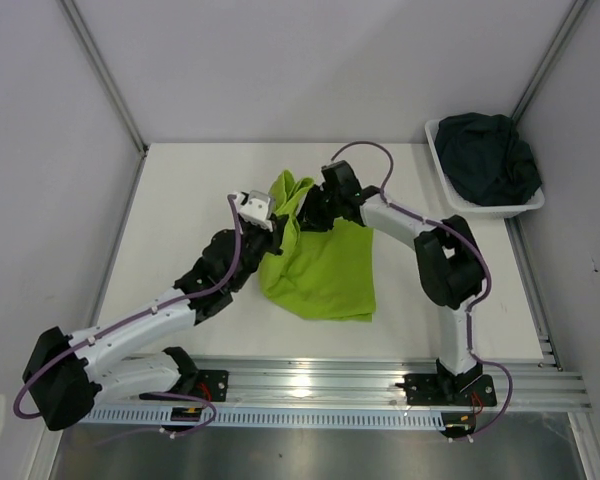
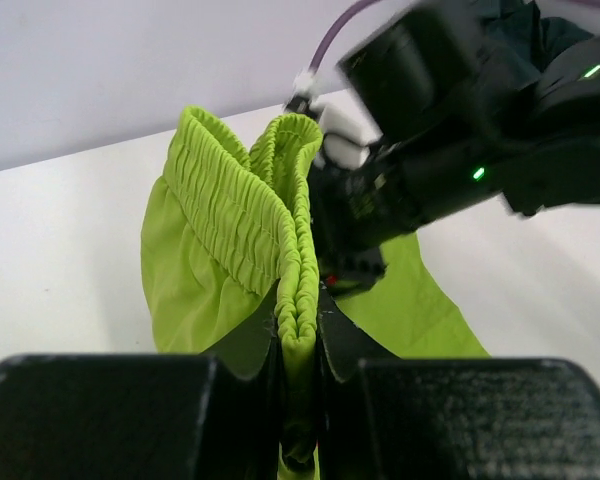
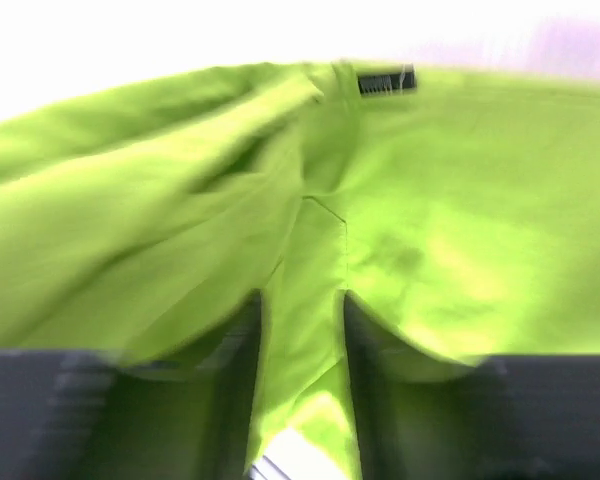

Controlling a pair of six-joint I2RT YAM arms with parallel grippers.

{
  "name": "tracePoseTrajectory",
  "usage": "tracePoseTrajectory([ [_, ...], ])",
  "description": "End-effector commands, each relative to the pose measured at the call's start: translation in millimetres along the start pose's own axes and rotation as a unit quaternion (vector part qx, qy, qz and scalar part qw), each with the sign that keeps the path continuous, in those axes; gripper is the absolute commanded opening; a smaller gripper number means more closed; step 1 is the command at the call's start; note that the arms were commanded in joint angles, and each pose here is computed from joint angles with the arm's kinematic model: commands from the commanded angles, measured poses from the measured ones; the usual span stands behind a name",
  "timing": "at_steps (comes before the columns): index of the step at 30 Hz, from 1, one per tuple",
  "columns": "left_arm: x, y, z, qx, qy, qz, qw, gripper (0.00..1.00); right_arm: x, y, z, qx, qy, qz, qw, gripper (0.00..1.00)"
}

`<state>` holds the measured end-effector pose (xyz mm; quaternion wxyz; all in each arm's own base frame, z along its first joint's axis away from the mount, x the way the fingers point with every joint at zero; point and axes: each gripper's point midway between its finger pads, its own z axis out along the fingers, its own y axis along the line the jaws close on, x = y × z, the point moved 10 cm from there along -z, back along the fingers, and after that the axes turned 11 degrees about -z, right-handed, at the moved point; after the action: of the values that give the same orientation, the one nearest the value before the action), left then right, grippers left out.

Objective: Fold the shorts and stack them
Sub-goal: Fold the shorts

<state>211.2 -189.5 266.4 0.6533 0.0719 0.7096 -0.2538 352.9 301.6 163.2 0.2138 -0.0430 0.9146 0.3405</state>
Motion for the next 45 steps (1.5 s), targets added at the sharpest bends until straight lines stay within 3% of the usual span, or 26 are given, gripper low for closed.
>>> tracePoseTrajectory([
  [1, -19, -11, 5, -0.005, -0.029, 0.012, 0.999, 0.14, -17, 5, -42, -0.002, -0.031, -0.015, 0.999, 0.44],
  [11, -9, -29, 10, -0.008, -0.022, 0.032, 0.999, 0.15, 11, -63, -133, 0.117, -0.064, -0.024, 0.991, 0.57],
  [14, -4, -35, 11, -0.007, -0.019, 0.033, 0.999, 0.16, 34, -79, -145, 0.139, -0.058, -0.029, 0.988, 0.56],
  [22, 26, -63, 28, -0.018, 0.016, 0.054, 0.998, 0.15, 59, -78, -142, 0.015, -0.047, -0.026, 0.998, 0.45],
  [28, 45, -87, 39, -0.020, 0.028, 0.061, 0.998, 0.15, 56, -66, -133, 0.008, -0.041, -0.032, 0.999, 0.37],
  [37, 60, -113, 33, -0.001, 0.013, 0.098, 0.995, 0.15, 29, -81, -102, 0.026, -0.025, -0.019, 0.999, 0.34],
  [43, 73, -123, 29, 0.045, 0.040, 0.133, 0.989, 0.25, 24, -93, -87, 0.033, -0.014, -0.020, 0.999, 0.32],
  [44, 73, -125, 30, 0.050, 0.049, 0.135, 0.988, 0.40, 23, -95, -87, 0.032, -0.017, -0.020, 0.999, 0.32],
  [45, 76, -126, 30, 0.060, 0.063, 0.141, 0.986, 0.48, 23, -98, -86, 0.034, -0.016, -0.018, 0.999, 0.32],
])
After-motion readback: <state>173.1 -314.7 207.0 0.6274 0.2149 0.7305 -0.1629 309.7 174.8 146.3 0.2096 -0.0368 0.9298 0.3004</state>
